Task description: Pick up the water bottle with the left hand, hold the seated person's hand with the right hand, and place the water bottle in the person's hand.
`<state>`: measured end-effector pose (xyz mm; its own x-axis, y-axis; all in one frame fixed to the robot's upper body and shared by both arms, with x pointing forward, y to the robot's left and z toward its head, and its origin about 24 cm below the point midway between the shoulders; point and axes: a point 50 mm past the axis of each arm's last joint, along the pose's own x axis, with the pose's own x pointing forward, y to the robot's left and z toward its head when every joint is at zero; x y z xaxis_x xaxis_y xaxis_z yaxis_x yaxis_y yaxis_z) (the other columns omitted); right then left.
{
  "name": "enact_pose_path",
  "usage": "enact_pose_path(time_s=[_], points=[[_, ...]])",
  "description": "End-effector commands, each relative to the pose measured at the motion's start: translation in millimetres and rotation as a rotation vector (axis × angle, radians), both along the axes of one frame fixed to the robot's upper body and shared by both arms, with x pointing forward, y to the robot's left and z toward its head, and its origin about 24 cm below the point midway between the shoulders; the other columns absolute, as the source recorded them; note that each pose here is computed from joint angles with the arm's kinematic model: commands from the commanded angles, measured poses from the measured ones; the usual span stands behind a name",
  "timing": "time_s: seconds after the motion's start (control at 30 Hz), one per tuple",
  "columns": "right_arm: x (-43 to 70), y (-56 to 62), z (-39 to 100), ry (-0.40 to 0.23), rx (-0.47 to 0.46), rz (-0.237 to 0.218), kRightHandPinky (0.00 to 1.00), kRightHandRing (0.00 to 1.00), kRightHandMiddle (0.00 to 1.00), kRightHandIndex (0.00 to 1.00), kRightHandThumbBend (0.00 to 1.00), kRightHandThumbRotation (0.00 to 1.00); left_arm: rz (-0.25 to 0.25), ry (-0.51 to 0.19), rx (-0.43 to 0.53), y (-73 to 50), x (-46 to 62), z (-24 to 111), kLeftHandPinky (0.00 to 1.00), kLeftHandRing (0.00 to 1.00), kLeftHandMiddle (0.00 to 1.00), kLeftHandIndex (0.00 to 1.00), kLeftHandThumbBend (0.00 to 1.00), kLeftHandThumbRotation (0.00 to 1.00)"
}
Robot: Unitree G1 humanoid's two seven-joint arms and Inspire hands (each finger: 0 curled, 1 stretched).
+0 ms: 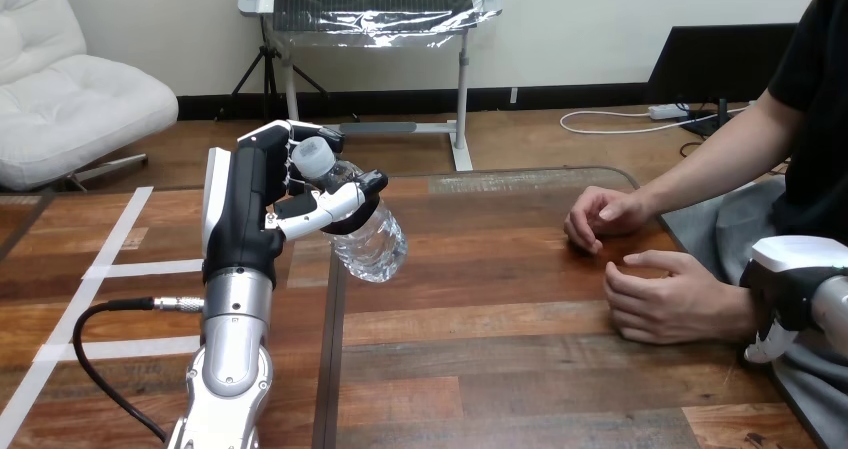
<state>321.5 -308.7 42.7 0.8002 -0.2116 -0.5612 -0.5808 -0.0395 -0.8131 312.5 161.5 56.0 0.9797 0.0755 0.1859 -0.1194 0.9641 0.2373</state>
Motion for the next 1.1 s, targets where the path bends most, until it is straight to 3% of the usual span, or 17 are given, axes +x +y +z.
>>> enact_pose_path(time_s=[0.0,0.1,0.47,0.67,0.97,1.07], points=[[-12.6,20.3,-35.4,0.093,0.099,0.025,0.54,0.67,0.73,0.57,0.65,0.00,-0.003,-0.134,0.005,1.0,7.0,31.0,0.38,0.41,0.45,0.49,0.67,0.00],[-12.7,19.8,-34.9,0.073,0.123,0.021,0.49,0.61,0.68,0.57,0.64,0.00,-0.001,-0.132,0.006,1.2,7.4,30.7,0.38,0.41,0.45,0.49,0.67,0.00],[-14.5,16.1,-32.2,0.005,0.146,0.050,0.46,0.56,0.63,0.55,0.63,0.00,0.001,-0.129,0.005,1.0,8.5,30.3,0.38,0.41,0.45,0.49,0.67,0.00],[-15.0,14.8,-29.3,-0.035,0.153,0.043,0.41,0.50,0.57,0.53,0.65,0.00,0.001,-0.126,0.000,-0.1,8.6,31.1,0.38,0.42,0.46,0.49,0.67,0.00],[-15.4,10.3,-26.5,-0.062,0.238,-0.025,0.30,0.40,0.48,0.45,0.66,0.00,-0.003,-0.126,-0.005,-1.6,9.6,31.3,0.38,0.41,0.45,0.49,0.67,0.00],[-15.2,9.4,-25.3,-0.061,0.236,-0.024,0.28,0.38,0.47,0.45,0.66,0.00,-0.004,-0.126,-0.006,-2.1,9.7,31.0,0.38,0.41,0.45,0.49,0.66,0.00]])
